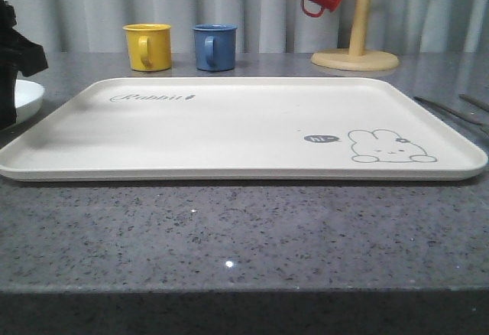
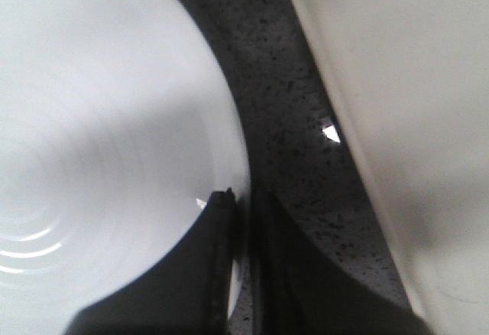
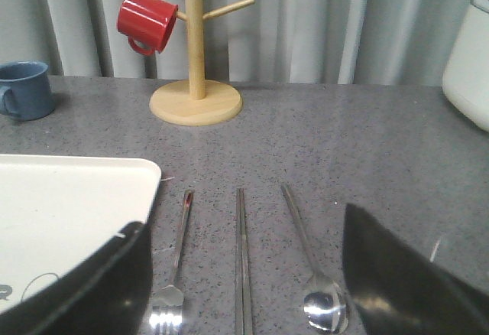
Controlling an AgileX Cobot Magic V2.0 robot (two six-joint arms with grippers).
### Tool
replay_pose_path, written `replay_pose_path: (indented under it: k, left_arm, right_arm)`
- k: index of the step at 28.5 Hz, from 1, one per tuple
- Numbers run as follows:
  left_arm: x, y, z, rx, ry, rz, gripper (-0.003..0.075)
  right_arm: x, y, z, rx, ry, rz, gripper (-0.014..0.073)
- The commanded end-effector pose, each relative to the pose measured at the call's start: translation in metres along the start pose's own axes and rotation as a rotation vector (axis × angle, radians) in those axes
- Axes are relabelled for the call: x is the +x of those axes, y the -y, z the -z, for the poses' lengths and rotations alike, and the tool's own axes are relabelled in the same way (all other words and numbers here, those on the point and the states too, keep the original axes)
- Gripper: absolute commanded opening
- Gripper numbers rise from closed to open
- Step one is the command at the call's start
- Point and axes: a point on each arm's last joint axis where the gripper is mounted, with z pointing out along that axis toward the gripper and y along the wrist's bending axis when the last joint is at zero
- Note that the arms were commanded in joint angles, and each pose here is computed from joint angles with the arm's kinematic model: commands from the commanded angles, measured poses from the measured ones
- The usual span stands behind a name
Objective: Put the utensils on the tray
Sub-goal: 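Lower the left gripper and grasp the rim of the white plate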
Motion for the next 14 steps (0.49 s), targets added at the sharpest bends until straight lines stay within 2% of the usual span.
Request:
replay_pose_path:
  k: [1,8,14]
  left_arm:
    - [-0.004,-0.002,0.025,-0.034,0.084,-0.007,-0.0018]
    - [-0.004,-0.007,0.090,-0.090,0.288,-0.003,-0.0018]
    - [-0.012,0.021,0.139,-0.086,0.472,-0.091,-0.0018]
  right_arm:
    - [-0.018,0.000,0.001,0.004,0.100,0.009,0.0549]
    - [-0.018,0.000,0.001,0.004,0.100,0.009,0.0549]
    - [-0.018,0.000,0.001,0.004,0.100,0.009,0.0549]
